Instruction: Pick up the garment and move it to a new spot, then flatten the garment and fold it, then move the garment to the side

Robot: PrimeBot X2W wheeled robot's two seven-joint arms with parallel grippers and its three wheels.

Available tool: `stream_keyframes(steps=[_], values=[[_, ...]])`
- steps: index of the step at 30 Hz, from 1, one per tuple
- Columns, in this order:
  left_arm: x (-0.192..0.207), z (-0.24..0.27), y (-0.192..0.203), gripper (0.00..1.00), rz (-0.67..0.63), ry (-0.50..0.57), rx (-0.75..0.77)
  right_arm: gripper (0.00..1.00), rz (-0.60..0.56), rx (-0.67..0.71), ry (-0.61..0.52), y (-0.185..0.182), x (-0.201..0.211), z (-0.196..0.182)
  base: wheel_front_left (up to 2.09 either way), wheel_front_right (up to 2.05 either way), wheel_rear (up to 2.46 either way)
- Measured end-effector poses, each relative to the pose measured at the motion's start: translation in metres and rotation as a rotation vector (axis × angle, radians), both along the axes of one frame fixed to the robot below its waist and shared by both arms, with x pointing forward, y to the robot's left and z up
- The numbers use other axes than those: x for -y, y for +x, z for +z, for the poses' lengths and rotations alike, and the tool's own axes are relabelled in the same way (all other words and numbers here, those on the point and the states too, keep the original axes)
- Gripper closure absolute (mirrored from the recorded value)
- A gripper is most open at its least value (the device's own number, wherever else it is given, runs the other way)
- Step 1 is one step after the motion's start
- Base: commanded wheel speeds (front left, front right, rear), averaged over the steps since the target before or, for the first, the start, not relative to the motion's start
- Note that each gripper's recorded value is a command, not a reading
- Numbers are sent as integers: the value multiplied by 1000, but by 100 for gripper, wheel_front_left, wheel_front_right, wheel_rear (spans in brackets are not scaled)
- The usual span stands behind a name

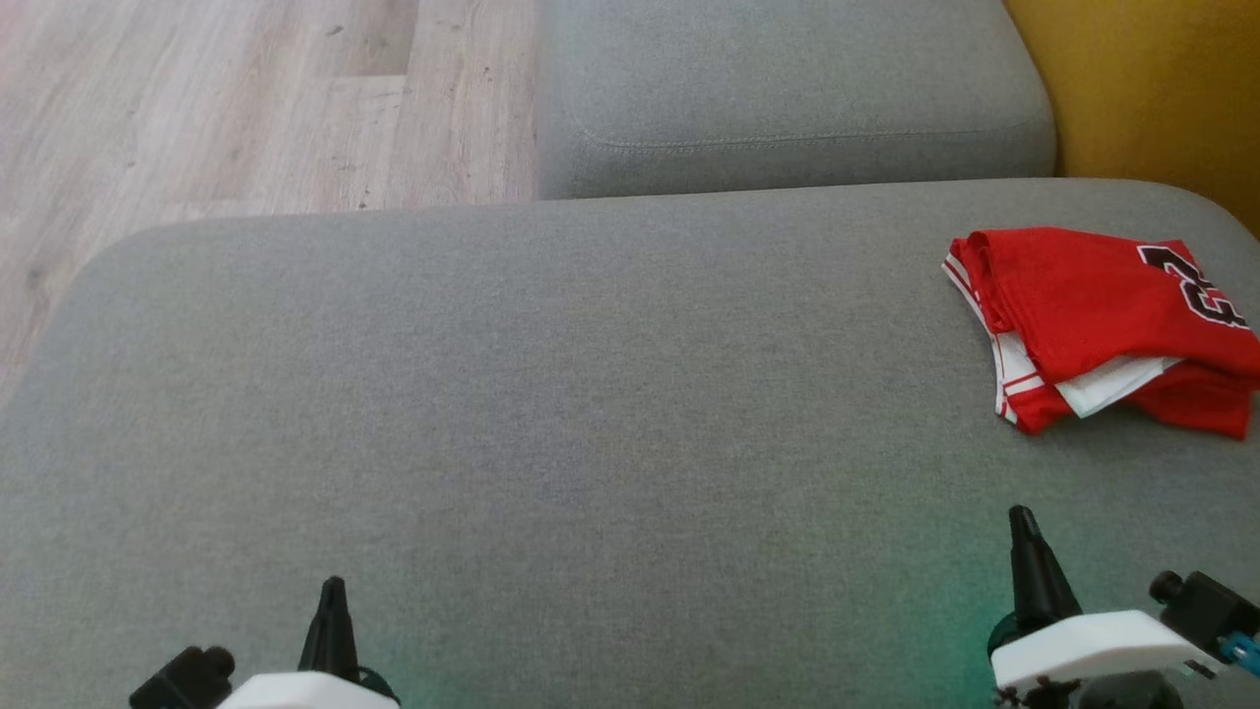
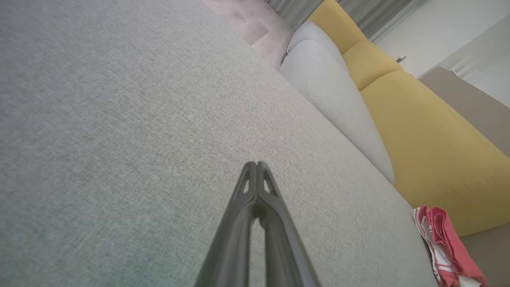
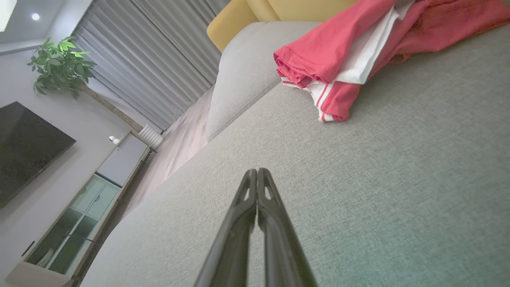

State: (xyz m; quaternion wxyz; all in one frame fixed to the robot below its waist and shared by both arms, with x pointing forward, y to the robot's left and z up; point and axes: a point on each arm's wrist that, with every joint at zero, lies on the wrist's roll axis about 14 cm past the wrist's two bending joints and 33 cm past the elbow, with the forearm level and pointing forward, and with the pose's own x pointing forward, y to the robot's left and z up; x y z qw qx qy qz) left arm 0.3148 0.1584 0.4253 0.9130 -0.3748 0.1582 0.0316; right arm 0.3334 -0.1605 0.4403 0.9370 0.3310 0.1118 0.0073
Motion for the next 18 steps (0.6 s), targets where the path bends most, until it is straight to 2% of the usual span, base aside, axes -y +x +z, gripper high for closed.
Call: stream_keyframes(steps=[18], values=[[-3, 6, 13, 100, 48, -185, 1, 100, -75, -1, 204, 10, 10, 6, 0, 0, 0]])
